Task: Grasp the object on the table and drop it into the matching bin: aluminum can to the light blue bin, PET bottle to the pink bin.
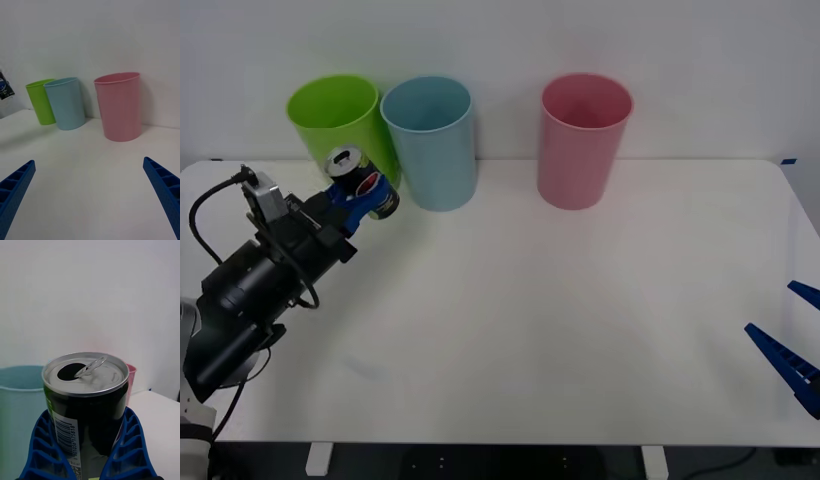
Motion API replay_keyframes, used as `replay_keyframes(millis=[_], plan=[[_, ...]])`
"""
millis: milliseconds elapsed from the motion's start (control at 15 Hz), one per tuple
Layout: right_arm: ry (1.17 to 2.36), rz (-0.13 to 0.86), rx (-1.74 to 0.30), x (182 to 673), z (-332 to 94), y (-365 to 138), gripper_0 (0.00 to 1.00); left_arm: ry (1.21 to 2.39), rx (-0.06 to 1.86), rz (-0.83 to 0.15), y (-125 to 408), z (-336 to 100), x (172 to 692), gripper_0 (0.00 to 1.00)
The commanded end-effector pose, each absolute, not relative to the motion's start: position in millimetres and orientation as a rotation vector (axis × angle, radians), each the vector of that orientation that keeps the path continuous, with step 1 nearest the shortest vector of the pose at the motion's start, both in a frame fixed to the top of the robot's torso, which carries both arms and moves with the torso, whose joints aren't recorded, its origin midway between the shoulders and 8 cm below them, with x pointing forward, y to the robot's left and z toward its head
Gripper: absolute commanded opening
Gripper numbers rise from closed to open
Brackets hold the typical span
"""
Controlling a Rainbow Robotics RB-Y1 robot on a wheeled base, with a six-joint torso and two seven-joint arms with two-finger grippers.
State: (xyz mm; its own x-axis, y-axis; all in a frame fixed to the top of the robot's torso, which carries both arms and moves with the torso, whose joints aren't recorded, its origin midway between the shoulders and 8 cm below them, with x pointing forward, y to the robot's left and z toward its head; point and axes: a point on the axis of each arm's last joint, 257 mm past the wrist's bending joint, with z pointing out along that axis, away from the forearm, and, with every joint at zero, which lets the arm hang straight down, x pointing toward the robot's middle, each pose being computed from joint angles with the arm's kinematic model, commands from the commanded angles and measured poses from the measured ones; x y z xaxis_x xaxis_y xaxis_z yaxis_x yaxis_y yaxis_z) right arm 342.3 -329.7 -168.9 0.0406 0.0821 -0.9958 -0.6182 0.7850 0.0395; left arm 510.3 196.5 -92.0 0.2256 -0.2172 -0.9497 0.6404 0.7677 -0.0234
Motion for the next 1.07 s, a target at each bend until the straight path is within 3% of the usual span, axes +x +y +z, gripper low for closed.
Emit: replay_keyframes(millis=[67,733,1067], plan=[[1.441,0.567,-0.465,342.3,-168.9,-329.7,1.00,1.192,0.348,-0.580,209.3,-71.5,518.6,0.00],[1.441,0.567,-0.465,342.3,-168.9,-329.7,1.00,1.190,0.237,-0.565,213.9,3.7,553.7,0.00],[1.441,0.567,-0.465,342.3,-168.9,-329.7,1.00,1.224,0.218,-0.525,205.2,14.9,599.1,0.00]])
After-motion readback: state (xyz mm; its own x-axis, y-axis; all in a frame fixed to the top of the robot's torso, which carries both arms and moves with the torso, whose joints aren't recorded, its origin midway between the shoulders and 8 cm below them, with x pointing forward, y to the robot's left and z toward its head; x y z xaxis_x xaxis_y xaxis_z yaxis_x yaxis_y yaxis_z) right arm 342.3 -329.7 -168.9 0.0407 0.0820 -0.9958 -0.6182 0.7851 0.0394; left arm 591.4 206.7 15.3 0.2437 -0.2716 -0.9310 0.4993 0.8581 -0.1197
